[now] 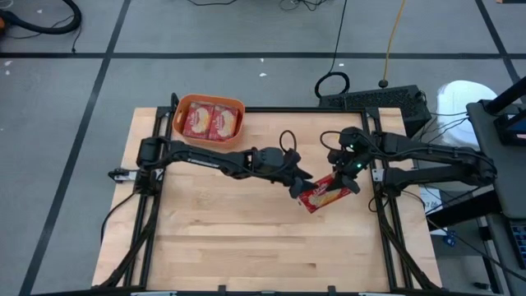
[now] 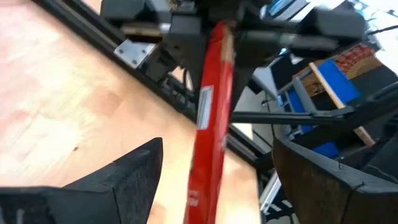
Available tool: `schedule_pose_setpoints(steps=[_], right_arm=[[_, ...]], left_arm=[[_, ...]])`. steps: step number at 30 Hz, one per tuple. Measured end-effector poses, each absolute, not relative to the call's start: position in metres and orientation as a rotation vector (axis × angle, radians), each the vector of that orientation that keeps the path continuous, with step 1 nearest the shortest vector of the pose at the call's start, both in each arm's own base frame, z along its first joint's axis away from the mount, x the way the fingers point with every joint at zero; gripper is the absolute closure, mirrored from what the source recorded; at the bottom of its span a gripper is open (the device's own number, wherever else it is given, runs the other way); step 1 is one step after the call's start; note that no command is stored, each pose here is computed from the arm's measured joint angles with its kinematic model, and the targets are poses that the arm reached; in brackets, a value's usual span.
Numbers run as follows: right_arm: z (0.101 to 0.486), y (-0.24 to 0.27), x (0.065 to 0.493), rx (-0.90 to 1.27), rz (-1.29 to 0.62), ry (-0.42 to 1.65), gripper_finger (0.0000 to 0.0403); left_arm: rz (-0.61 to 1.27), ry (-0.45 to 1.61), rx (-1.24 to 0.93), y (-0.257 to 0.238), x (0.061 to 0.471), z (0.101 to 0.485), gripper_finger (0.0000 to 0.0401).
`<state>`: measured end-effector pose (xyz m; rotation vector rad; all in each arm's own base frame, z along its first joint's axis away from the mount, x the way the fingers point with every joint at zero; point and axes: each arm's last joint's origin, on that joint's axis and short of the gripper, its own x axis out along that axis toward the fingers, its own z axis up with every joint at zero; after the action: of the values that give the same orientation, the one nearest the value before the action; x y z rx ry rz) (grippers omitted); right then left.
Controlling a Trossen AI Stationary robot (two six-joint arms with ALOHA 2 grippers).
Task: Sort popcorn bags into baskets
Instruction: Stack the red popcorn bag on top of the red popcorn bag in the orange bin
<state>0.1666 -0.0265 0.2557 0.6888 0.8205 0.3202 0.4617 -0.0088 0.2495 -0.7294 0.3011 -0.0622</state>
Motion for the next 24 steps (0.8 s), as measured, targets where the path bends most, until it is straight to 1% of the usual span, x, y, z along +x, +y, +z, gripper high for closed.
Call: schedule_pose_setpoints(steps=[3,12,19,24], right_arm=[[0.254,-0.025,0.168,0.678,0.333,0.830,0.0365],[0.255,-0.024,0.176,0.683,0.339,0.807,0.0365],[0.255,-0.025,0.179,0.682,0.332,0.785,0.0365],[0.255,-0.027,0.180,0.668,0.288,0.786,0.0365]], left_arm=[[-0.036,0.320,-0.729,-0.011,0.462,0.245,0.0105],[-0.036,0.334,-0.710,-0.010,0.461,0.244,0.0164],[-0.039,0.345,-0.705,-0.010,0.461,0.243,0.0189],[-0.050,0.379,-0.701,-0.011,0.460,0.241,0.0227]])
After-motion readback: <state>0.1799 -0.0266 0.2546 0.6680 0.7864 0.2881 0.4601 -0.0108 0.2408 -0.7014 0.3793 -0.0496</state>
